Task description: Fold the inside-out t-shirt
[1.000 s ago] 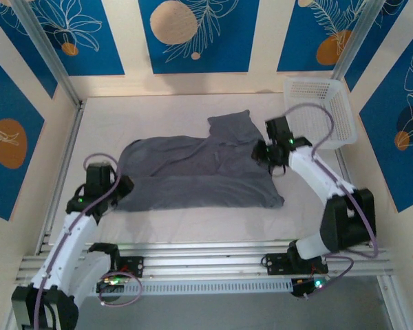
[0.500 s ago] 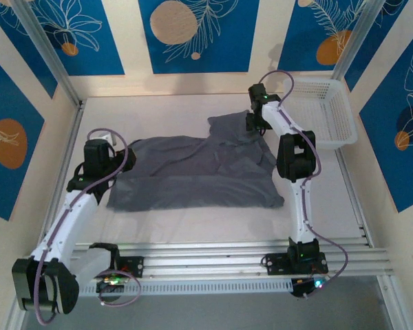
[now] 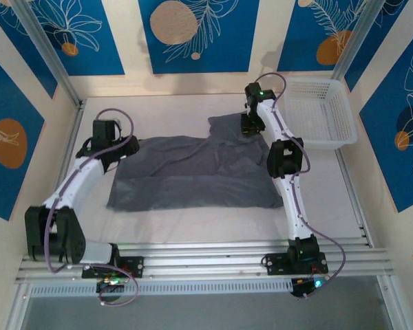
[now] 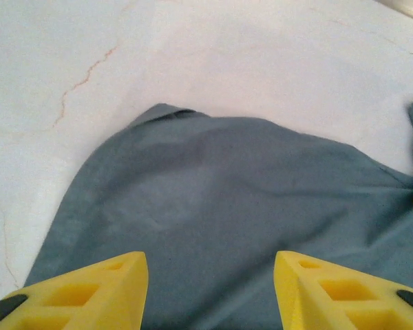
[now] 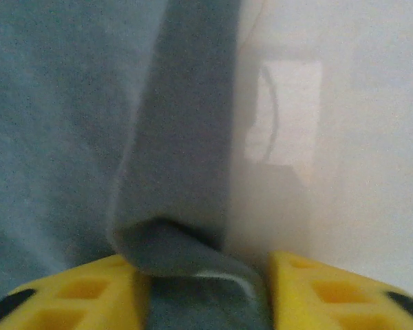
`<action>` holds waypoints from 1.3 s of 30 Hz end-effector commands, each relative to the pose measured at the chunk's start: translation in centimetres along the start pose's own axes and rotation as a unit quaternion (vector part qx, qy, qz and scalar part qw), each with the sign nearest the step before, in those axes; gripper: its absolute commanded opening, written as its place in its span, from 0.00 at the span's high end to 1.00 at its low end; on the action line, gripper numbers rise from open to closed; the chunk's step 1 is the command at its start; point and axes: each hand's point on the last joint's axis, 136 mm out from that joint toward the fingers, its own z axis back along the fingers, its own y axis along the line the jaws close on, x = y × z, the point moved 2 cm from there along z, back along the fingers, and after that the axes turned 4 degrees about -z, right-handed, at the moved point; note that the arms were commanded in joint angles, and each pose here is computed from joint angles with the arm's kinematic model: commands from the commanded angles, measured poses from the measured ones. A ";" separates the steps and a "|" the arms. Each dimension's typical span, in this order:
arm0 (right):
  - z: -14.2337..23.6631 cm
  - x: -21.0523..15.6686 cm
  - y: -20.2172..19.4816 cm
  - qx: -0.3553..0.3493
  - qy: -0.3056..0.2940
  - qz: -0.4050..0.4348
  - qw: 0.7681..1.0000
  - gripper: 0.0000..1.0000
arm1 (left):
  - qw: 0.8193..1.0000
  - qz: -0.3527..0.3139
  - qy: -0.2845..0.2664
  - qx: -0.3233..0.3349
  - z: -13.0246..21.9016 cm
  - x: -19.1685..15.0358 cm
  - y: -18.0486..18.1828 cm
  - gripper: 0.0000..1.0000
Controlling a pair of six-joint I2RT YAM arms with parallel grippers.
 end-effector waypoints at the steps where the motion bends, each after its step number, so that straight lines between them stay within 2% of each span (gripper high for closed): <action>1: 1.4 -1.3 0.0 0.016 0.032 0.001 0.999 0.72 | 0.999 0.023 0.036 0.024 -1.5 1.0 1.3 0.49; 3: 2.9 -0.6 0.2 0.029 0.015 0.007 0.999 0.90 | 0.998 0.031 0.052 0.029 -3.2 2.0 1.7 0.49; 5: 5.0 -0.1 0.6 0.044 -0.002 0.010 0.999 1.00 | 0.997 0.026 0.069 0.037 -5.0 3.0 1.9 0.49; 10: 10.5 0.5 2.3 0.084 -0.043 0.024 0.995 1.00 | 0.990 -0.012 0.132 0.055 -10.5 4.2 2.3 0.51; 13: 12.3 0.5 2.6 0.099 -0.053 0.025 0.993 1.00 | 0.985 -0.028 0.166 0.032 -13.5 3.9 1.8 0.52; 15: 12.7 0.2 3.1 0.108 -0.051 0.030 0.992 1.00 | 0.982 -0.034 0.185 -0.007 -15.2 3.5 0.9 0.52; 21: 12.0 -0.6 3.5 0.112 -0.031 0.035 0.993 1.00 | 0.967 -0.068 0.239 -0.051 -17.6 1.0 0.4 0.53; 23: 11.8 -0.7 3.4 0.112 -0.027 0.034 0.993 1.00 | 0.962 -0.081 0.258 -0.030 -18.2 0.1 1.1 0.54; 25: 11.8 -0.6 3.2 0.110 -0.028 0.031 0.993 1.00 | 0.959 -0.091 0.268 0.021 -18.6 -0.3 2.7 0.61; 28: 11.8 -0.5 2.9 0.102 -0.031 0.027 0.994 1.00 | 0.957 -0.099 0.260 0.081 -18.6 0.1 4.5 0.79; 32: 11.1 -0.3 1.6 0.066 -0.032 0.018 0.997 1.00 | 0.961 -0.114 0.204 0.147 -17.6 2.4 6.2 1.00; 39: 11.1 -0.4 -0.7 0.039 -0.026 -0.004 0.999 1.00 | 0.978 -0.063 0.143 0.137 -15.3 5.6 6.8 1.00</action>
